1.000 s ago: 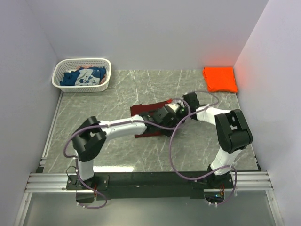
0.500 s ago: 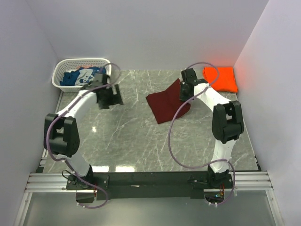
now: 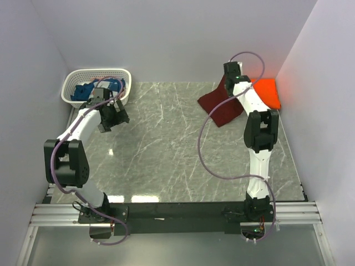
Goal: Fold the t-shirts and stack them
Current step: Neatly place the folded tshirt to the corner
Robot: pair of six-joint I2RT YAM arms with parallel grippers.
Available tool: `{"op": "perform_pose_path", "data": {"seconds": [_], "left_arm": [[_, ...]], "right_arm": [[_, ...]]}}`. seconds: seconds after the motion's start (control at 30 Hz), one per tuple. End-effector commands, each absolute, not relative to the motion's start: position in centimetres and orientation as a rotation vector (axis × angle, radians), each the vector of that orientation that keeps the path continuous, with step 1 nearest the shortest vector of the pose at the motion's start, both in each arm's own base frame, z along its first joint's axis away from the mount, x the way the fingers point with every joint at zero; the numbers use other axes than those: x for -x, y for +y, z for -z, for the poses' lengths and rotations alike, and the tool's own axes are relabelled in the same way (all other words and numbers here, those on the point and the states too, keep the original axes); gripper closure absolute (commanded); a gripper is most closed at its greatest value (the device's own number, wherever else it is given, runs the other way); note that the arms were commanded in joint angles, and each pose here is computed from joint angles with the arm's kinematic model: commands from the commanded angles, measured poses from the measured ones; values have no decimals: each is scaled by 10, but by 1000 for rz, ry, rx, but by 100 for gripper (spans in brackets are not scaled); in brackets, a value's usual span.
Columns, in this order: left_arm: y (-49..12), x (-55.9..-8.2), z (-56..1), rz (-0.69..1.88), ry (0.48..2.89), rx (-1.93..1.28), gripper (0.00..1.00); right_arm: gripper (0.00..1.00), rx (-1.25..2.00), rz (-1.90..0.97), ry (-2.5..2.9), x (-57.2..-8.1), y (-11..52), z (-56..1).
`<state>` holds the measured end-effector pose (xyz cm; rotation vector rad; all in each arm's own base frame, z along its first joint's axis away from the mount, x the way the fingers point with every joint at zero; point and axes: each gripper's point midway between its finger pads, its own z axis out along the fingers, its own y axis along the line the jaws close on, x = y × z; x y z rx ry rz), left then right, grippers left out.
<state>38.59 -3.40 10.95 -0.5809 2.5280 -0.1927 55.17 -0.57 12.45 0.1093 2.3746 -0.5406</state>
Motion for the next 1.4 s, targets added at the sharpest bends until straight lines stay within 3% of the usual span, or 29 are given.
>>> {"op": "perform_pose_path", "data": {"seconds": [0.0,0.3,0.8,1.37], "left_arm": [[-19,-388,-136,173,2448,604,1],[-15,-385,-123,144,2481,623,0],[-20,-385,-116,174,2501,612,0],[-21,-384,-110,172,2514,609,1]], "right_arm": [[100,-229,690,2228,-578,-59,-164],[100,-374,651,2046,-619,-99,-191],[100,-517,600,1948,-620,-143,-210],[98,-520,778,1994,-617,-200,-145]]}}
